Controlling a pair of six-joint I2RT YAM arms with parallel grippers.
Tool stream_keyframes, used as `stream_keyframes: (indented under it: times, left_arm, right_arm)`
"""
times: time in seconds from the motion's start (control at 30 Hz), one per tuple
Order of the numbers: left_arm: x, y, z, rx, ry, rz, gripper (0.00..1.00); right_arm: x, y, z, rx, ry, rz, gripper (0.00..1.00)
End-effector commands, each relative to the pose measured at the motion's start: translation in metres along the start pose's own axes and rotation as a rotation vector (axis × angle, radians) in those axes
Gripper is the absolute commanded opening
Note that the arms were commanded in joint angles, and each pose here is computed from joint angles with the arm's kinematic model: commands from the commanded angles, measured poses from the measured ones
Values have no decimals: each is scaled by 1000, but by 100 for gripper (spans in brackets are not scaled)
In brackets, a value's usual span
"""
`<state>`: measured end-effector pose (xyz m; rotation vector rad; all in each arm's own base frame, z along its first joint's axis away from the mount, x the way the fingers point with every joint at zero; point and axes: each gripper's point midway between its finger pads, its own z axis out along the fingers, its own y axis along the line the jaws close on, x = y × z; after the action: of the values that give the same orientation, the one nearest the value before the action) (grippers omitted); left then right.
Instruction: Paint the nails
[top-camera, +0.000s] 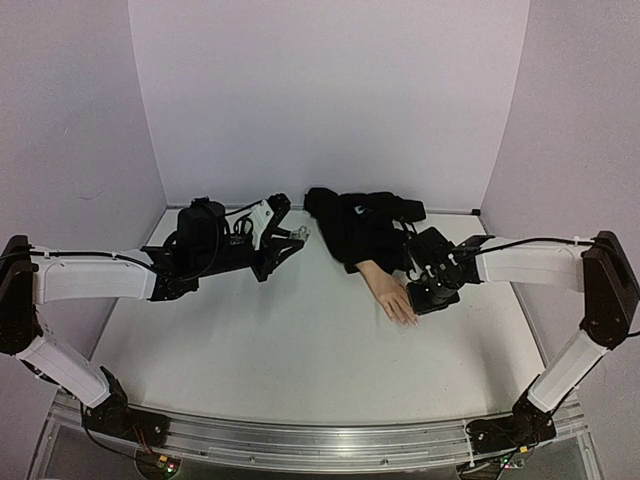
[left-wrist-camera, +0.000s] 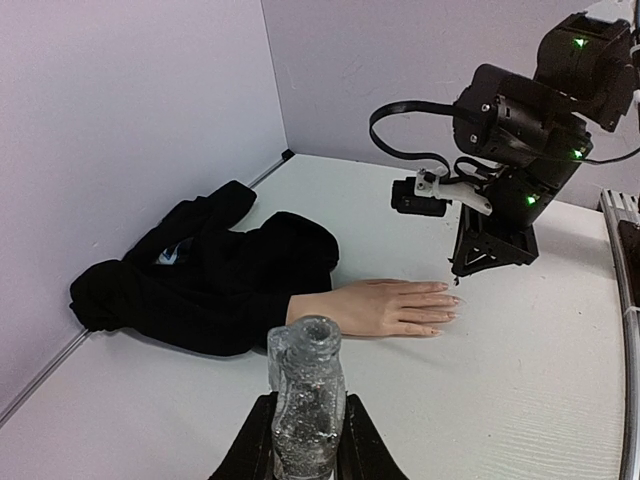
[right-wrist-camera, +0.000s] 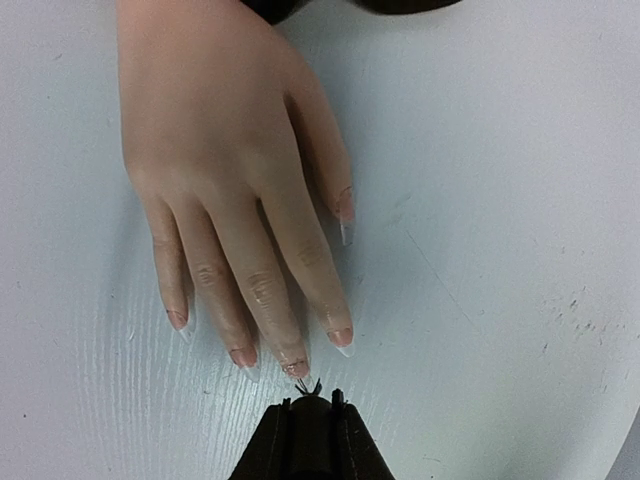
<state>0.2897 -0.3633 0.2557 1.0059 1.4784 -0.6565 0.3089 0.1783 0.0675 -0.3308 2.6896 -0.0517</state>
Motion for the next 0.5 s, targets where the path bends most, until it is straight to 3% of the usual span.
stream_keyframes:
  times: [0.0, 0.47]
  left_arm:
    - [-23, 5, -8, -18, -71, 25, 0]
    - [-22, 5, -10, -23, -68, 26, 0]
  right_arm:
    - [2, 2, 4, -2, 14, -6, 0]
    - [2, 6, 16, 7, 44, -27, 0]
